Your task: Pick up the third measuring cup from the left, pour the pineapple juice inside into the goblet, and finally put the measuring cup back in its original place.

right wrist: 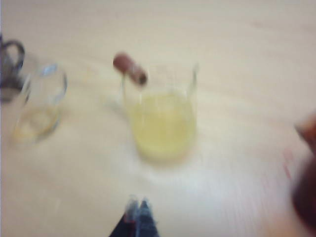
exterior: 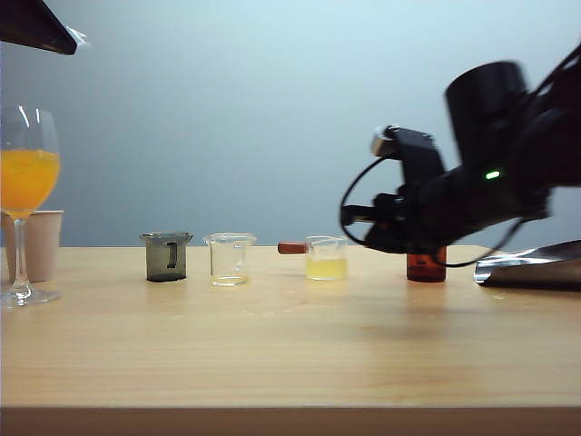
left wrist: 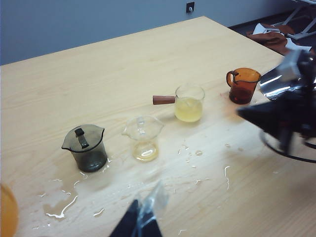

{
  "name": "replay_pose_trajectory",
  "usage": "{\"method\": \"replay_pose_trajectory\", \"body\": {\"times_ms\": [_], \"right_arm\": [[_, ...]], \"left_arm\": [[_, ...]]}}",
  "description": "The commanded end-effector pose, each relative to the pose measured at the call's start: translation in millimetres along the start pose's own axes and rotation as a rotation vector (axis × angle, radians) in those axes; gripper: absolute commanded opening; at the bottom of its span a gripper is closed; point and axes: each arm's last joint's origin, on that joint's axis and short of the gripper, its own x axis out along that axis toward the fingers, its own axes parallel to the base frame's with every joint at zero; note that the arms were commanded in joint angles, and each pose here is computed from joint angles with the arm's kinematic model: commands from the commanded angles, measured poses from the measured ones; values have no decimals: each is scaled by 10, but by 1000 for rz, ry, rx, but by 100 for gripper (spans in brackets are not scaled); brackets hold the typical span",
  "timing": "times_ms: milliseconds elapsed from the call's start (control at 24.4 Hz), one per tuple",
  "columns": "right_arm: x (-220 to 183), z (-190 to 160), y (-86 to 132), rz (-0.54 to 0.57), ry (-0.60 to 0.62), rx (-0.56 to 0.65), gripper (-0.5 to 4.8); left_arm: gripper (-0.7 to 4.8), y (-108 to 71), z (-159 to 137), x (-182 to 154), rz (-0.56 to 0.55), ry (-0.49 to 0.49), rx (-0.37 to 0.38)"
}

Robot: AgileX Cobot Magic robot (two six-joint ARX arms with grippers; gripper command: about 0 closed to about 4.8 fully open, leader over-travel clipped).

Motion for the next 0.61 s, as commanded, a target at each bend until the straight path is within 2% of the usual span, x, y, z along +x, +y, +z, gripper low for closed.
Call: {"method": "replay_pose_trajectory", "body": {"times_ms": [41, 82, 123, 205, 369, 614], "right_arm": [[280, -23, -23, 0, -16, -5, 18], [421, -56, -34, 2, -15, -4, 130], [541, -78, -40, 10, -16, -4, 299], [679, -93, -50, 13, -23, -5, 462], [768, -78, -71, -18, -40, -29, 474], [1025, -130, -80, 23, -39, -44, 479]], "left_arm": [[-5, 12, 28, -10, 36, -13, 7], [-5, 12, 27, -9, 35, -13, 7], [-5, 12, 26, -9, 35, -12, 7], [-5, 12, 25, -9, 35, -11, 16], [-5, 12, 23, -7, 35, -8, 21], [-5, 13, 21, -6, 37, -6, 21]]}}
